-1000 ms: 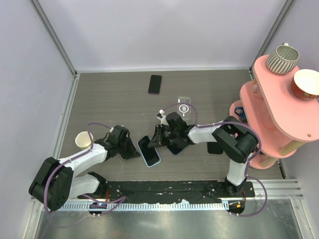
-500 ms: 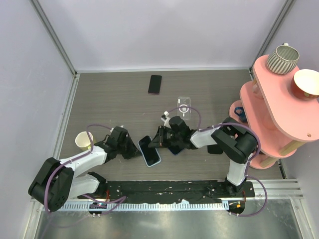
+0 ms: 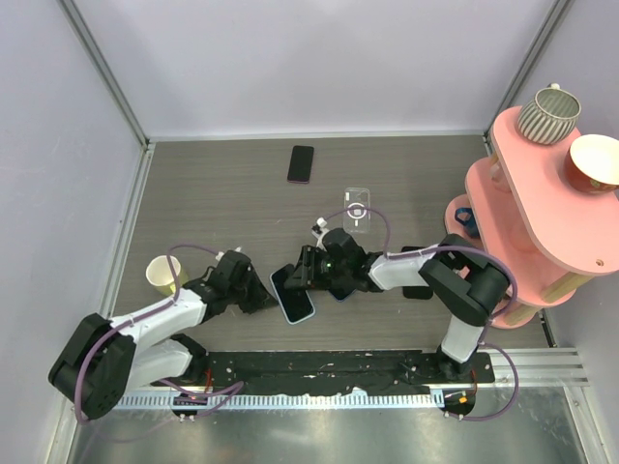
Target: Put the phone into the phone case
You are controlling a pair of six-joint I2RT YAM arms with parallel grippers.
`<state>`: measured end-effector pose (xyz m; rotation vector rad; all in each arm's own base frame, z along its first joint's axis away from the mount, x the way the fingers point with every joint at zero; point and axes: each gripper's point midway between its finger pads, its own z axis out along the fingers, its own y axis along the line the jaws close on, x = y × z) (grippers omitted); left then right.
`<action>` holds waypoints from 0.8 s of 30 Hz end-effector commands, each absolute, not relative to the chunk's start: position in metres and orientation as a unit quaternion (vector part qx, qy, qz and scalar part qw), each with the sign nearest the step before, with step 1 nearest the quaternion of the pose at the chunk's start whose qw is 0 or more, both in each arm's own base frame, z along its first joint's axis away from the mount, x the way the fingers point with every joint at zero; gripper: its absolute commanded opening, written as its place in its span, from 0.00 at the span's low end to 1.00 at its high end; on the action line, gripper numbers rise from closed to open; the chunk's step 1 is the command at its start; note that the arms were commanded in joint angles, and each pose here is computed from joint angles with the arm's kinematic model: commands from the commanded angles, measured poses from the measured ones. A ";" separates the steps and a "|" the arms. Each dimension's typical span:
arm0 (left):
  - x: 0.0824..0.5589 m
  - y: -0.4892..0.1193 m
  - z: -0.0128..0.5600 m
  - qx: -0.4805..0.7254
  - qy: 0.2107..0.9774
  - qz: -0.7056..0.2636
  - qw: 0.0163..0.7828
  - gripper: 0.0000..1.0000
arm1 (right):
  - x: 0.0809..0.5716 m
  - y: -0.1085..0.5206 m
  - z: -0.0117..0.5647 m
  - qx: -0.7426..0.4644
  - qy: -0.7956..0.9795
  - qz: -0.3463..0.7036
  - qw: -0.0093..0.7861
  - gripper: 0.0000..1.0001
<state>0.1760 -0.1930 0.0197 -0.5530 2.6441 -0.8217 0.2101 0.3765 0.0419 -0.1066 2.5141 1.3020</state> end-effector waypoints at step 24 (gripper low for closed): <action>0.209 -0.175 0.073 -0.125 0.941 -0.214 0.232 0.63 | 0.220 0.350 0.074 -0.162 0.890 0.377 0.201 0.51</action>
